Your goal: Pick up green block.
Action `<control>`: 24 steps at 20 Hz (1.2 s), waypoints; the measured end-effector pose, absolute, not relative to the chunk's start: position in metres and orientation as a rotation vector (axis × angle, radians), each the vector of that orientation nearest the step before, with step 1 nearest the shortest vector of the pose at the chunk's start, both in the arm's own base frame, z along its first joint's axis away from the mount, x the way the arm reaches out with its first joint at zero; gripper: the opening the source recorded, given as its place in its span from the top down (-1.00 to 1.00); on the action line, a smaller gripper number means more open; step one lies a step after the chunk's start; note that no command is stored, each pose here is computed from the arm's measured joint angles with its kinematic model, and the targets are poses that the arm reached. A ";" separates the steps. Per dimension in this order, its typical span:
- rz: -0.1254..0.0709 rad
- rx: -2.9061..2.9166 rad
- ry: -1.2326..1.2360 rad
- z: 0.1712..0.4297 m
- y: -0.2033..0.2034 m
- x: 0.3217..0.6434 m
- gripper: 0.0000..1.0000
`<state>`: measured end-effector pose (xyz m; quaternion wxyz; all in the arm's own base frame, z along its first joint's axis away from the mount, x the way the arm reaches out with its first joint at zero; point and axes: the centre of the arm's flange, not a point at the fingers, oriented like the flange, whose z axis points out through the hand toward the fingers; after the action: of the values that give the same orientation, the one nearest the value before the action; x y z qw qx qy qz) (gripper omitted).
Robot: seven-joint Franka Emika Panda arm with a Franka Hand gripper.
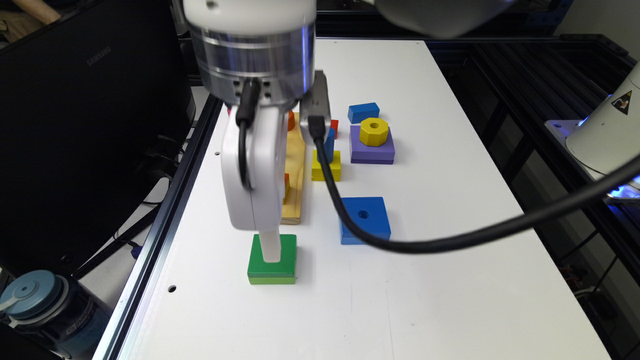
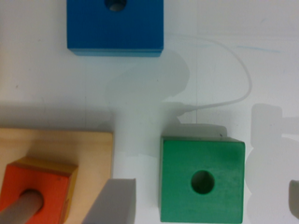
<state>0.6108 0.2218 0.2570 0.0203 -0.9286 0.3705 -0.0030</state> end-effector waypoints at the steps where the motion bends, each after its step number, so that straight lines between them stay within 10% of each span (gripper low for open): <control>1: -0.011 -2.879 1.149 0.258 0.222 0.611 -1.00; 24: 0.001 -2.887 1.153 0.229 0.225 0.611 -1.00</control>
<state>0.6106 0.2246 0.2292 0.0163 -0.9285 0.3709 0.0004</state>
